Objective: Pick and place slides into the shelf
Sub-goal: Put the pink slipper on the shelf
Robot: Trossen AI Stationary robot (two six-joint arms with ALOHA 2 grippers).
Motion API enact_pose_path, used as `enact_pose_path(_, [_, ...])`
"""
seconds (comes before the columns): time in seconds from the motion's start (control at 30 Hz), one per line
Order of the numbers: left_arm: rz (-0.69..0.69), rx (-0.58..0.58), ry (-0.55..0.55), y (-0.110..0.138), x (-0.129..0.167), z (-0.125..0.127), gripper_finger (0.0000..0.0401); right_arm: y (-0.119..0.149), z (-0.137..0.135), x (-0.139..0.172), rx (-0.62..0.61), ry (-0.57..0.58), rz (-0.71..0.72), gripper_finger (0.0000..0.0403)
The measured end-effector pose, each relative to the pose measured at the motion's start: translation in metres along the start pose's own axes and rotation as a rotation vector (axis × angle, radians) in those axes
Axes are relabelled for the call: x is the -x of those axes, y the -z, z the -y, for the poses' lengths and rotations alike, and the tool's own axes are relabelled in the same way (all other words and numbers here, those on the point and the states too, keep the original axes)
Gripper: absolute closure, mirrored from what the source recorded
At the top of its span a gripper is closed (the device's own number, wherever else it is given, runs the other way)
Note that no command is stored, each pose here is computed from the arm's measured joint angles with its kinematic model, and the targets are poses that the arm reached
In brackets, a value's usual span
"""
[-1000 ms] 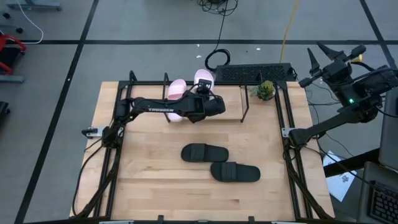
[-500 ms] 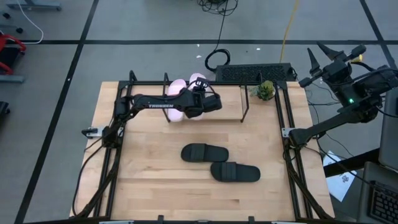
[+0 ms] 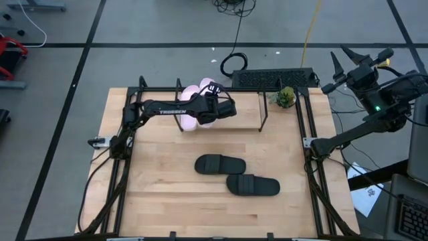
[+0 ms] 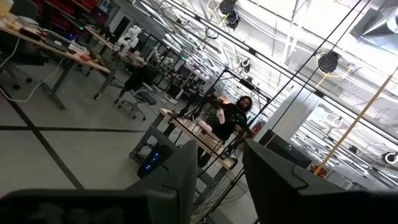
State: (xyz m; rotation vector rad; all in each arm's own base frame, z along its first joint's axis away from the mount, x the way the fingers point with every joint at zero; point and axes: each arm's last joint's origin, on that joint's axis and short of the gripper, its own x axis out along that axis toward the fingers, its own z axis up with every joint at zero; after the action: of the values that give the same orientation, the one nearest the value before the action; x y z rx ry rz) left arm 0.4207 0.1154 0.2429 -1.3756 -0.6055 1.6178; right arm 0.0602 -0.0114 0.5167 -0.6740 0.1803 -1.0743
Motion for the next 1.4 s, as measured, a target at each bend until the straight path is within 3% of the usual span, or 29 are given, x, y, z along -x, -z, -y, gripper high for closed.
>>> enact_pose_path(1.4, [0.029,-0.051,-0.010,0.020,-0.026,-0.021,0.0401,0.000,0.000,0.000,0.001,-0.001,0.000,0.0284])
